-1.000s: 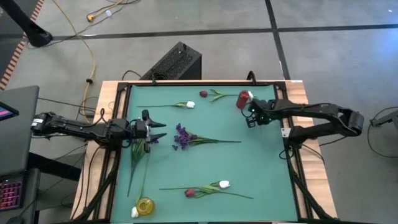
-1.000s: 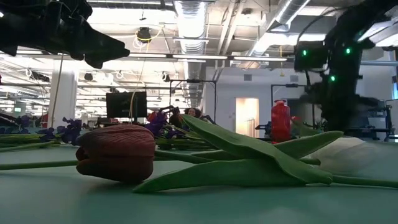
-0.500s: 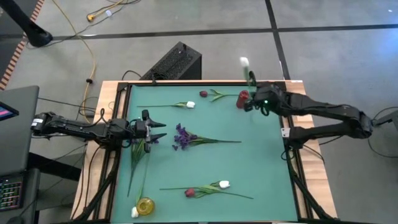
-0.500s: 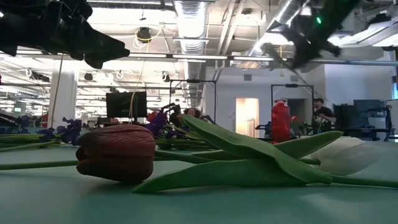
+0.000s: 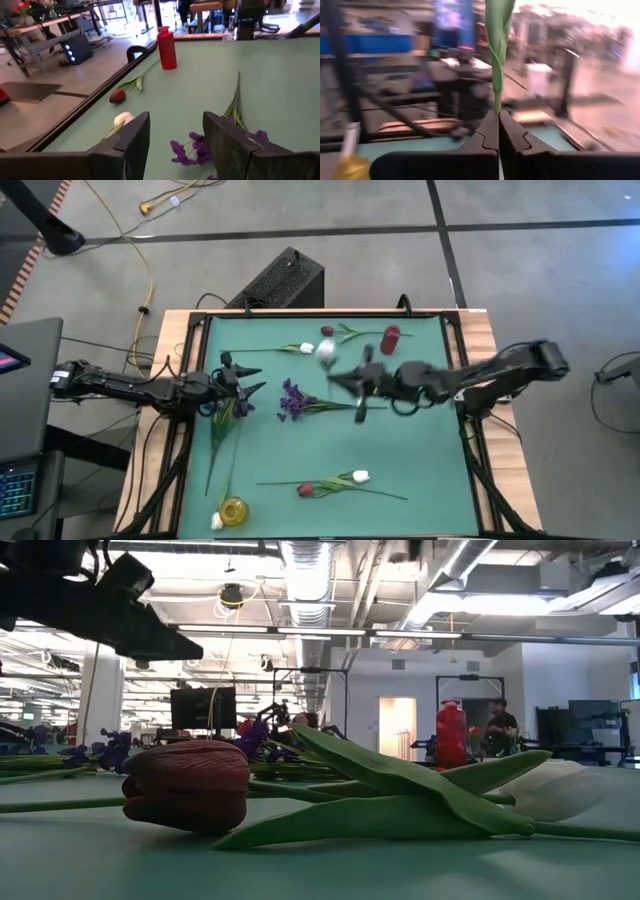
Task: Sort flowers into vase by color
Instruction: Put the white tulip into the yellow vase
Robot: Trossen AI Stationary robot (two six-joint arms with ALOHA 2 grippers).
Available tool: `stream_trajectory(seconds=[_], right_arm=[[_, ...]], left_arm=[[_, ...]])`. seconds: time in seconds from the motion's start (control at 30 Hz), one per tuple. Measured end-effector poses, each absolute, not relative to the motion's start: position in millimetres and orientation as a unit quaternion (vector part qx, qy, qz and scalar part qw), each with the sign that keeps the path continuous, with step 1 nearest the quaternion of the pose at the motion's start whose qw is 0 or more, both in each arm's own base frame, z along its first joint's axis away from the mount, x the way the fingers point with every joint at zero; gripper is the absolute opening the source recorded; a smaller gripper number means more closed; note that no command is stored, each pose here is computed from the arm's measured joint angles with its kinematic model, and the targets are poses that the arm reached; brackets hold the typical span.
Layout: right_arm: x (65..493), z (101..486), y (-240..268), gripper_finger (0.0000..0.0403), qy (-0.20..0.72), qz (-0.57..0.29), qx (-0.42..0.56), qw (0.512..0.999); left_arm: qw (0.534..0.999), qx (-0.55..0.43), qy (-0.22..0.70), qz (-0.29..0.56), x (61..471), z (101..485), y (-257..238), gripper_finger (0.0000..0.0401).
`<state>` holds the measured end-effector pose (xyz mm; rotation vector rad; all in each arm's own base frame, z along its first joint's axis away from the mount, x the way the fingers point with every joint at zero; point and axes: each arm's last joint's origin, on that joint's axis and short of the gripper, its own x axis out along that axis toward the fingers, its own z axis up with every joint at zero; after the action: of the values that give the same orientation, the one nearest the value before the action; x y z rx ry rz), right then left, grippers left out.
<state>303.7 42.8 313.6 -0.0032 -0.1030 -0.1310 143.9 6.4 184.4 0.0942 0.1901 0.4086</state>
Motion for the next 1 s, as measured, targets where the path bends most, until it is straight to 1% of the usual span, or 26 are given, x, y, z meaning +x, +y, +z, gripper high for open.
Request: stream_trajectory(seconds=[0.17,0.27,0.57,0.8,1.0], right_arm=[[339.7,287.7,63.6,0.0021,-0.168,0.031,-0.008,0.985],[362.4,275.2,70.7,0.0021,-0.201,0.071,-0.011,0.977],[438.2,262.7,106.0,0.0021,-0.212,0.152,0.006,0.965],[472.3,271.0,135.2,0.0021,-0.222,0.173,0.013,0.96],[499.3,265.6,161.5,0.0021,-0.236,0.19,0.026,0.953]], left_arm=[[0.974,0.046,0.096,0.202,143.9,183.9,6.3,0.0174],[0.974,0.045,0.097,0.202,143.9,183.8,6.4,0.0174],[0.962,0.06,0.133,0.232,141.4,177.1,8.2,0.0174],[0.956,0.065,0.149,0.243,140.2,174.0,8.8,0.0174],[0.957,0.064,0.149,0.243,140.2,174.1,8.8,0.0174]])
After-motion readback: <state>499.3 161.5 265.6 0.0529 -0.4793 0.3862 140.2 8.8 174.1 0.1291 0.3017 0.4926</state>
